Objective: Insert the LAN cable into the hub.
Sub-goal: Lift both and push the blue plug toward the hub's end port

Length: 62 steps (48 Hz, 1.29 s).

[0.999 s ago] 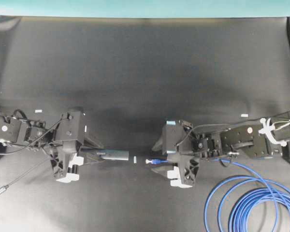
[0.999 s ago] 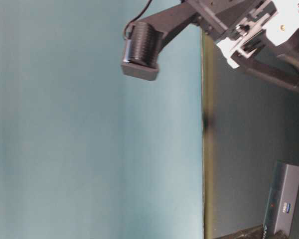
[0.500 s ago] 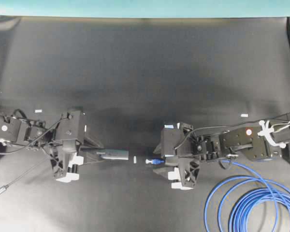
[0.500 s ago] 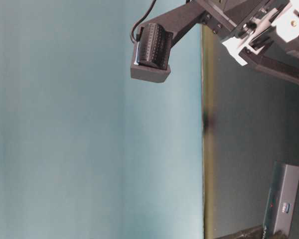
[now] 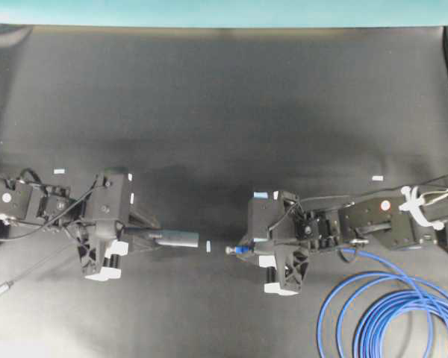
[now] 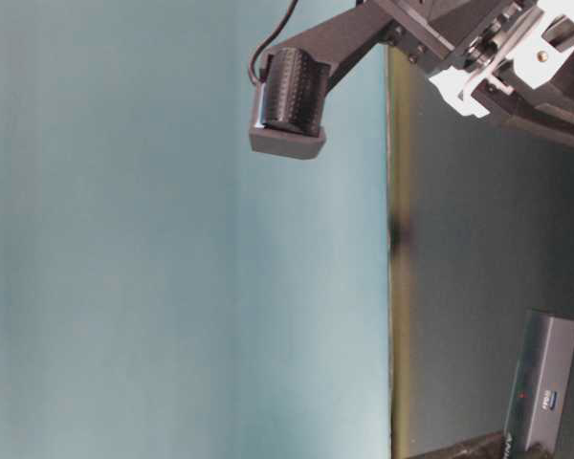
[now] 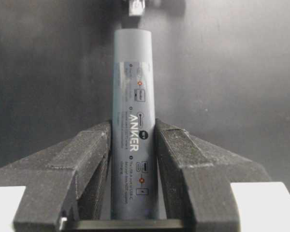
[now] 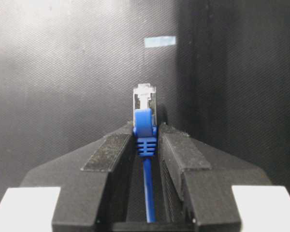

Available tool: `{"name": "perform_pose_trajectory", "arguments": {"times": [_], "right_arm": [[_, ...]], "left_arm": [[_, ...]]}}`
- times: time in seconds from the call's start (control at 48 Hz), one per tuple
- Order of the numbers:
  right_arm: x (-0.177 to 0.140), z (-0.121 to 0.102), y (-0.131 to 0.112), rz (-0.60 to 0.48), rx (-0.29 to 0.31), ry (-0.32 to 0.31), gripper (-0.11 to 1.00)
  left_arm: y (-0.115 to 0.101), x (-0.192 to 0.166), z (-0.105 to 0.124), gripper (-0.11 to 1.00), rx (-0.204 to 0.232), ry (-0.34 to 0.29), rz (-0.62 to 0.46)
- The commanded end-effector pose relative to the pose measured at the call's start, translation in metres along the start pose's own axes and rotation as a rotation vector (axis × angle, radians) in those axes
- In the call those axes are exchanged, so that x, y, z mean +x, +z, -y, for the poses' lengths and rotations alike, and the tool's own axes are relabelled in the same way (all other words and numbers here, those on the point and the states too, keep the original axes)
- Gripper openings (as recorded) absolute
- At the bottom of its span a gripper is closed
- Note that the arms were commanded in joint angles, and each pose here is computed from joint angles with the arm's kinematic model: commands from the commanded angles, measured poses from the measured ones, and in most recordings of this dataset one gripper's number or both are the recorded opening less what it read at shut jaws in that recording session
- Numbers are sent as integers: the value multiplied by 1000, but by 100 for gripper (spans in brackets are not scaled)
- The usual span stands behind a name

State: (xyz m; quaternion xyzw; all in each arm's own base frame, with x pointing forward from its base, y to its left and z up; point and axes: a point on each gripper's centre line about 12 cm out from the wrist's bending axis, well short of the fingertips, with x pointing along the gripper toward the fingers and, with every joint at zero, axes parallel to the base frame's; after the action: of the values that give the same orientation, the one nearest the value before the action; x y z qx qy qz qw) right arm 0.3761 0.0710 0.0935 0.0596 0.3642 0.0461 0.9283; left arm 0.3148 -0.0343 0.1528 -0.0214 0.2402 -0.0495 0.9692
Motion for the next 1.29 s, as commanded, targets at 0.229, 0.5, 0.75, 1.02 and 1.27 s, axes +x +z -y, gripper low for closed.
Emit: {"name": "perform_pose_trajectory", "arguments": {"times": [0.229, 0.5, 0.75, 1.02, 1.27], "right_arm": [[-26, -3, 54, 202, 5, 22, 13], [-27, 4, 57, 223, 11, 9, 13], [-28, 6, 53, 213, 13, 5, 13], [-28, 9, 49, 196, 17, -2, 13], [-26, 9, 48, 185, 17, -4, 13]], "left_arm": [[18, 0, -3, 28, 20, 6, 59], [23, 0, -8, 28, 33, 19, 101], [22, -2, -7, 28, 50, 18, 107], [24, -2, -6, 28, 53, 15, 111], [25, 0, -6, 28, 55, 15, 110]]}}
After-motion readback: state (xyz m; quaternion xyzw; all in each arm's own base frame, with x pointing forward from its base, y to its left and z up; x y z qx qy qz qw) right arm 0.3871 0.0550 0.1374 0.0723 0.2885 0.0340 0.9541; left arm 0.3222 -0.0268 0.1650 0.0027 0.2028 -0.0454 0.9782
